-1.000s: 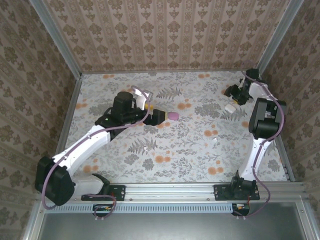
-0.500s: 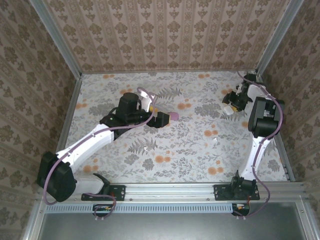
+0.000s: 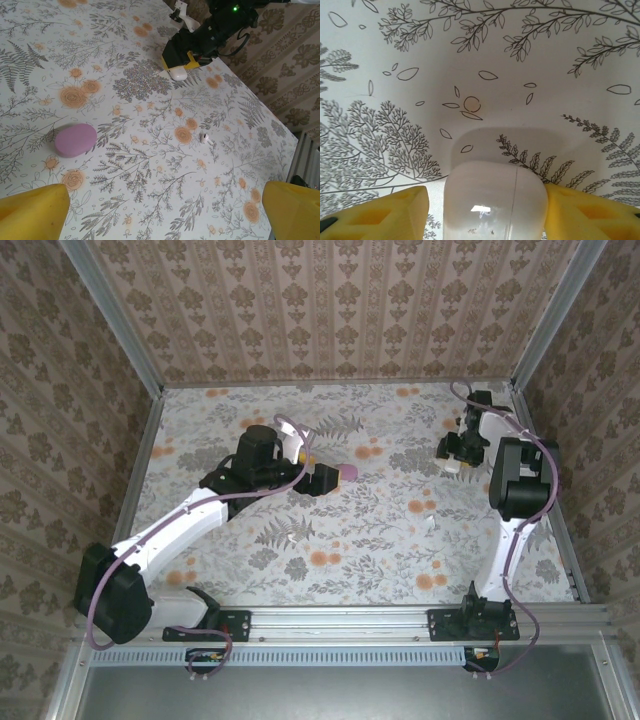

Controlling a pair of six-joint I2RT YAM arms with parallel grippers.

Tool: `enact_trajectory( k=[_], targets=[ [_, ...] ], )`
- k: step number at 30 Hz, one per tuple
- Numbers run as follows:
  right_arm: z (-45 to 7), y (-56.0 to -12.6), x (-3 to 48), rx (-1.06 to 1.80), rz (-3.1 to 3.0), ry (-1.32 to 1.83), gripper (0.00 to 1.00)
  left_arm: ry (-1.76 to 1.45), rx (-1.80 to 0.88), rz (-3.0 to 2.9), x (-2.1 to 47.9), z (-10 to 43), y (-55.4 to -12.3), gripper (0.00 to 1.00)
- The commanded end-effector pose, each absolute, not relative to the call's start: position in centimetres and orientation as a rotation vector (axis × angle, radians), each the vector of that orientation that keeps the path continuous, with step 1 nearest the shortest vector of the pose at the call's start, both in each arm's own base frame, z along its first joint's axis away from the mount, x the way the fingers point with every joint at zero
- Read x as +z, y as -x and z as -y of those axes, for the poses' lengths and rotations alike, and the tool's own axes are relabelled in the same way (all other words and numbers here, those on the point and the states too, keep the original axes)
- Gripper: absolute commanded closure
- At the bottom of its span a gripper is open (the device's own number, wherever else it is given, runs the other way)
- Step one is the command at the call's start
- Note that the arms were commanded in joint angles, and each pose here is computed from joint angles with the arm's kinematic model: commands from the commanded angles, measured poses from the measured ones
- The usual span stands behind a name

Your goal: Insert wireless bluetooth earbuds into charging case

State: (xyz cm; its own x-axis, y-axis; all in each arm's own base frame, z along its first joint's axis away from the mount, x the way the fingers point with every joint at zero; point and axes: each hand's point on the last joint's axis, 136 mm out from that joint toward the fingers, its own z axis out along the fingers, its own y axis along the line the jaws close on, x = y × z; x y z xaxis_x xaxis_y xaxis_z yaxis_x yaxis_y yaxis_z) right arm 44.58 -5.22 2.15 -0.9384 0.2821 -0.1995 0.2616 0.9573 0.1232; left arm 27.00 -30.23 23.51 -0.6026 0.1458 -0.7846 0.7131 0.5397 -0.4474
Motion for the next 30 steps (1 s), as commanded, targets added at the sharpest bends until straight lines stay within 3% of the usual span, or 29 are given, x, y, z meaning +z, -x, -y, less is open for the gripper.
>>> enact_trajectory(
  k=[1,16,22,30],
  targets=[
    [5.7,-42.7,1.5,-0.010,-2.977,-0.409,0.39,-0.694,-1.025,-2.043,24.9,30.3,-27.0,0.00],
    [1.9,-40.9,2.5,-0.025,-2.994,-0.244,0.53,-0.636,-0.955,-2.044,25.0,29.2,-27.6,0.00],
    [-5.7,-39.1,4.5,0.078,-2.958,0.018,0.53,-0.428,-0.785,-2.110,23.5,25.2,-29.5,0.00],
    [-15.7,-33.4,4.3,0.050,-2.911,0.390,0.53,-0.143,-0.687,-2.060,24.3,17.1,-30.6,0.00]
  ],
)
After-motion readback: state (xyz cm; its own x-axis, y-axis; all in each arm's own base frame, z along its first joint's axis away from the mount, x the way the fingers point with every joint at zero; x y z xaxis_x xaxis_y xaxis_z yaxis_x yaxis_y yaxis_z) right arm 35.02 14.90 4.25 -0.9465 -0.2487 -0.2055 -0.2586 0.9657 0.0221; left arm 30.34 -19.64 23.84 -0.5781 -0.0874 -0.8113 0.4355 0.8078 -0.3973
